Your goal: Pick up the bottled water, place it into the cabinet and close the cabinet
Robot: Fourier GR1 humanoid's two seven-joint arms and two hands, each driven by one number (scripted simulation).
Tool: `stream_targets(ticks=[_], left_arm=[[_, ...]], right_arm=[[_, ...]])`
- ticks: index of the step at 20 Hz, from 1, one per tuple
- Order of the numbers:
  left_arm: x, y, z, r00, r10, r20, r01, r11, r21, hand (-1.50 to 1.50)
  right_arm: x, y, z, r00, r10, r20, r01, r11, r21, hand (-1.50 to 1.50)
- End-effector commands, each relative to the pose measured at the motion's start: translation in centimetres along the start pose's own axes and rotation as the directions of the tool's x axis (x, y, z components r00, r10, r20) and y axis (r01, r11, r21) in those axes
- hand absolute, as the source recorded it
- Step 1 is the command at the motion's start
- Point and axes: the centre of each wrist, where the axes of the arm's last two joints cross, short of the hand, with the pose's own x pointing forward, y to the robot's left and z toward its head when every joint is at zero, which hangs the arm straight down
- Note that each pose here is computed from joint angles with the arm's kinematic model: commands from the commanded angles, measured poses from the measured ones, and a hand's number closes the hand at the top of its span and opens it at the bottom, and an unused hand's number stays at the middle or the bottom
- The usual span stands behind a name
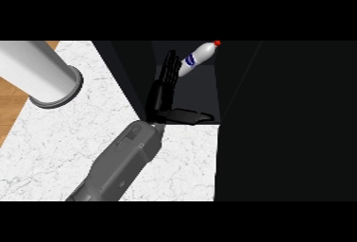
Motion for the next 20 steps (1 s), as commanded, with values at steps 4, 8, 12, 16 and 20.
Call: stream_targets(ticks=[4,8,12,16,20], left_arm=[[1.8,-2.0,3.8,0.996,0.091,0.022,-0.089,0.993,-0.078,-1.50],[2.4,-1.6,8.0,0.990,0.142,0.013,-0.140,0.984,-0.106,-1.50],[3.8,0.4,10.1,0.989,0.141,-0.048,-0.145,0.986,-0.085,1.50],[5.8,3.7,11.6,0.995,0.100,-0.031,-0.102,0.991,-0.083,1.50],[7.3,6.9,12.2,0.996,0.089,0.008,-0.089,0.996,-0.018,-1.50]], right_arm=[[2.9,0.2,-0.7,0.997,0.066,0.029,-0.067,0.998,0.009,-1.50],[1.6,-0.7,-0.7,0.993,0.111,0.026,-0.113,0.990,0.087,-1.50],[2.4,-0.3,-0.7,0.993,0.122,-0.003,-0.118,0.965,0.234,1.50],[2.8,0.6,-0.7,0.987,0.150,-0.055,-0.120,0.924,0.362,1.50],[4.0,1.3,-1.0,0.989,0.145,-0.025,-0.114,0.859,0.500,1.50]])
